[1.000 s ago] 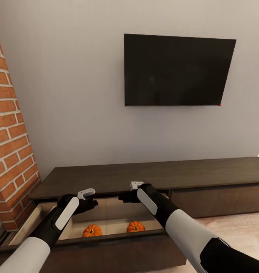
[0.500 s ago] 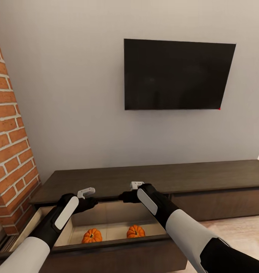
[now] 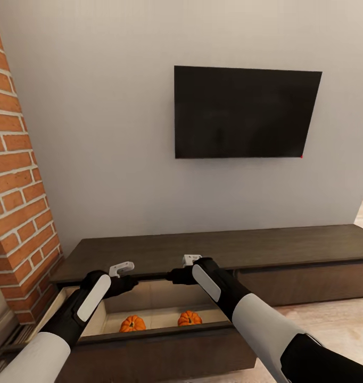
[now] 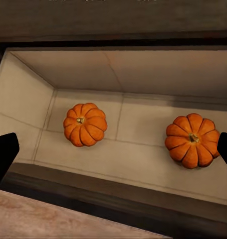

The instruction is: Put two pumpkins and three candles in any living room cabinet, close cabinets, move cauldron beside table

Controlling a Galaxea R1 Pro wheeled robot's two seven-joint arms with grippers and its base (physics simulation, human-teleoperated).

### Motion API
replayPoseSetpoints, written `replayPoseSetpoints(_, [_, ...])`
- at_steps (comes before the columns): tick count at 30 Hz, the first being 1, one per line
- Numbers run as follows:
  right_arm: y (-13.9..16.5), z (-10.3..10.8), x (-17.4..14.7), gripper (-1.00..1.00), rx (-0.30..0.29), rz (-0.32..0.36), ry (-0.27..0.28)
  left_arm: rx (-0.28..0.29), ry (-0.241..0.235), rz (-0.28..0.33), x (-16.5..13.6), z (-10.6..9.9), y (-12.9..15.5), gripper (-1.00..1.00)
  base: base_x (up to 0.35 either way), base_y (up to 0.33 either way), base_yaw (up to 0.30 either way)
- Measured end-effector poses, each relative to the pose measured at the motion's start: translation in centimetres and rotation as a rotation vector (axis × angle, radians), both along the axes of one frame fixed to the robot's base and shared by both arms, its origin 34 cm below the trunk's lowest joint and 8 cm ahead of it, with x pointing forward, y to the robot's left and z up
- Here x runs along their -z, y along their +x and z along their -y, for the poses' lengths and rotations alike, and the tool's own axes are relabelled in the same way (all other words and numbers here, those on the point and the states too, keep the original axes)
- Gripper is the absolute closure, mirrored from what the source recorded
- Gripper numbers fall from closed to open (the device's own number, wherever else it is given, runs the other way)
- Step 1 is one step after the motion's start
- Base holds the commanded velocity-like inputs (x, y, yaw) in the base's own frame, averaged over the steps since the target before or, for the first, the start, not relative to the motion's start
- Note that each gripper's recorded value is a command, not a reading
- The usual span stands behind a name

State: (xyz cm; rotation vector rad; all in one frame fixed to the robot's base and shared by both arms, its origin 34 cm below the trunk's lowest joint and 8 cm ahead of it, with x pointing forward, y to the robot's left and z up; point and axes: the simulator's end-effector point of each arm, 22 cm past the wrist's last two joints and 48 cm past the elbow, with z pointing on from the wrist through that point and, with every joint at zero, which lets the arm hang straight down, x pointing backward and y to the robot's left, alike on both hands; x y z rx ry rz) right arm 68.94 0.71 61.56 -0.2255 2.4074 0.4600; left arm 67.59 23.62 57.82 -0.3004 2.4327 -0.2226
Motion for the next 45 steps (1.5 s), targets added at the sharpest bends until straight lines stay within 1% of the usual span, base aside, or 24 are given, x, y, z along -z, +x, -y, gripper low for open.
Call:
replayPoseSetpoints(8, [0.4,0.0,-1.8,-1.00,0.002,0.001,0.003,0.004,-0.001,0.008,-2.1,0.2,0.5,-1.00,-0.021,0.000,0.000])
replayPoseSetpoints(14, [0.8,0.1,-3.0,-1.00,0.002,0.001,0.002,0.005,-0.002,0.015,-3.6,0.3,0.9,-1.00,-0.219,0.000,0.000])
replayPoseSetpoints(21, [1.1,0.1,-4.5,-1.00,0.003,0.000,0.003,0.007,-0.001,0.018,-5.3,0.3,1.3,-1.00,-0.103,0.000,0.000])
replayPoseSetpoints(45, [2.1,0.0,-9.6,-1.00,0.003,0.004,0.006,0.008,0.000,0.017,-10.2,0.3,2.2,-1.00,-0.321,0.000,0.000])
